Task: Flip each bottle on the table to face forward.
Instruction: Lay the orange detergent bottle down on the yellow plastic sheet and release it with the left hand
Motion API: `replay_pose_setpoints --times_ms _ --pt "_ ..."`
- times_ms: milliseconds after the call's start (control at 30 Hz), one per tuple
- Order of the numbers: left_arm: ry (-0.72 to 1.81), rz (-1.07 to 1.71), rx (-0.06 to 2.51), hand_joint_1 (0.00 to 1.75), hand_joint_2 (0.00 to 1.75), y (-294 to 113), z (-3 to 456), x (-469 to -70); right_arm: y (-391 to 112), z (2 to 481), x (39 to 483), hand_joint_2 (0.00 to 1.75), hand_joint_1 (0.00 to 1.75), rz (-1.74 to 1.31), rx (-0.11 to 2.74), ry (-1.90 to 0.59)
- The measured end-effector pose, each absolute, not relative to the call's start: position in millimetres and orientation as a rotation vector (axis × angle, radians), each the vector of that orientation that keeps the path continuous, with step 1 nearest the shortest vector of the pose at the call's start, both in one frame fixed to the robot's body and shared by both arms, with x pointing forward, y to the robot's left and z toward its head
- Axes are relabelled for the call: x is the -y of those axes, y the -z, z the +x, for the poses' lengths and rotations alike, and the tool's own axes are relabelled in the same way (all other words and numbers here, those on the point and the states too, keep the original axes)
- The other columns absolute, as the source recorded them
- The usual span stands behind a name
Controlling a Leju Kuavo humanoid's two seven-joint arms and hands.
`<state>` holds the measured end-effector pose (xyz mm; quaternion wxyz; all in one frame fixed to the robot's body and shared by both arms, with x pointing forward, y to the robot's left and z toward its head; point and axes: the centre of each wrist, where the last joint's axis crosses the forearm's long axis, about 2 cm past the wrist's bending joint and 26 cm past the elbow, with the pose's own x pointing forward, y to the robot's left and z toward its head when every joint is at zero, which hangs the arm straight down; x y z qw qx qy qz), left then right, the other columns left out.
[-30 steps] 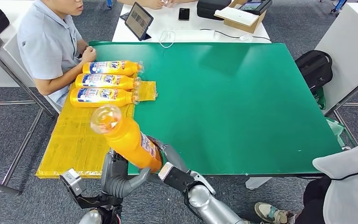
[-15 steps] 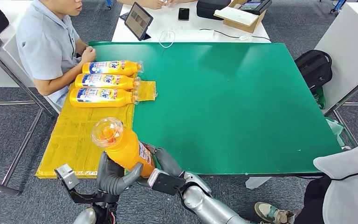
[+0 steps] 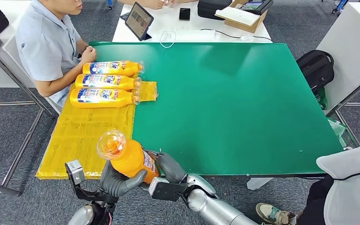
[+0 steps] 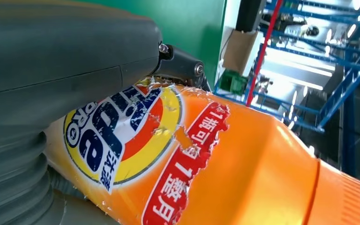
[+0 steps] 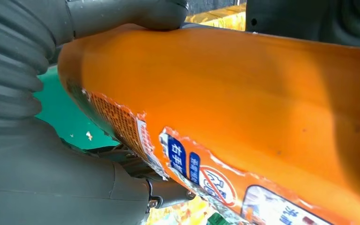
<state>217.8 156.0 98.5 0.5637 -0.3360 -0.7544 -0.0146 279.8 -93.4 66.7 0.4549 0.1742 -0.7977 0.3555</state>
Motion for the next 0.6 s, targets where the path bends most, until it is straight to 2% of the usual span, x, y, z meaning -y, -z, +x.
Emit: replay_pose_setpoints --times_ms 67,367,467,600 --pt "0.035 -0.83 1.768 1.75 1.75 -98 219 -157 -65 278 93 0.0 0.0 0.452 1.959 -0.868" --pt "-0.014 -0.942 1.755 1.75 1.75 -98 220 -161 -68 271 95 0.0 0.0 0.479 1.98 -0.79" --pt "-0.075 -0.856 1.775 1.75 1.75 -102 223 -164 -68 266 100 0.0 0.0 0.442 2.005 -0.751" --pt "-0.205 -0.589 1.845 1.75 1.75 -111 232 -170 -66 260 108 0.0 0.0 0.38 2.031 -0.689"
